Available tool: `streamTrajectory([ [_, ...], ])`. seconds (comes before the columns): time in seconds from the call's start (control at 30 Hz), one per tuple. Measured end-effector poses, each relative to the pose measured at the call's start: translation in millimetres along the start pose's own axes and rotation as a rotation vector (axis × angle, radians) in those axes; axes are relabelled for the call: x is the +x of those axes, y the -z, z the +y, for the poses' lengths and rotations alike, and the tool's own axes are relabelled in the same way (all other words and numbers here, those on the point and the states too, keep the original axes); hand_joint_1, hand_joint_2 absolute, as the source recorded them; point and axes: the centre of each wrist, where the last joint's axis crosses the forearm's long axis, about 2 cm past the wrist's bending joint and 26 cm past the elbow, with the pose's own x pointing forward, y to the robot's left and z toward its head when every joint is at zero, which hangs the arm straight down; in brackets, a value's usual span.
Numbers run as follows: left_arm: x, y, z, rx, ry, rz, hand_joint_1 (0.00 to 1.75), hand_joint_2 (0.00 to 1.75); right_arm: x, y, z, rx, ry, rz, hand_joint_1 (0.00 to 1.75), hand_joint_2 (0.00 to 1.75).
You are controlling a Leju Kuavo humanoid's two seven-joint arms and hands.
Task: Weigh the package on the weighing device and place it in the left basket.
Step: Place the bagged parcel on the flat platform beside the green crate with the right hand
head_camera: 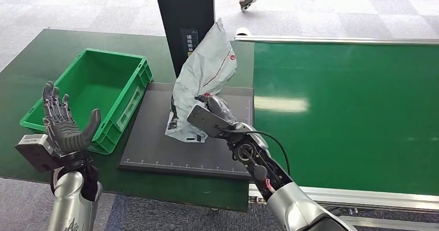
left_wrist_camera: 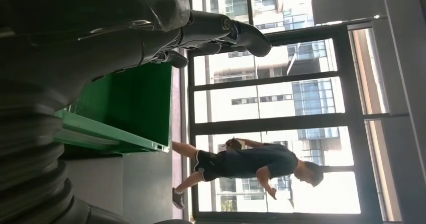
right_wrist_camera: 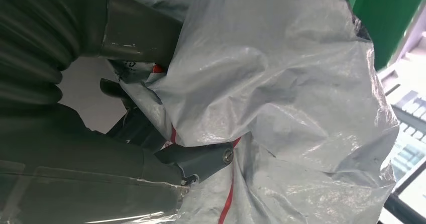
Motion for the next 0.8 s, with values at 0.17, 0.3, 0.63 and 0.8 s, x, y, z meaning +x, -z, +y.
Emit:
streamTrajectory([
  [0.17, -1, 0, 1, -0.002, 0.001, 0.002, 0.00, 1.75, 1, -3, 11, 0.067, 0.050, 0.000, 0.26, 1.75],
  [0.3, -1, 0, 1, -0.001, 0.002, 0.002, 0.00, 1.75, 3, -4, 13, 0.084, 0.078, 0.006, 0.00, 1.75],
  [0.63, -2, -4, 7, -0.001, 0.011, 0.013, 0.00, 1.75, -2, -9, -7, 0.025, 0.150, 0.003, 0.00, 1.75],
  [0.8, -3, -6, 8, -0.006, 0.016, 0.018, 0.00, 1.75, -9, -15, -24, -0.030, 0.175, 0.000, 0.00, 1.75],
])
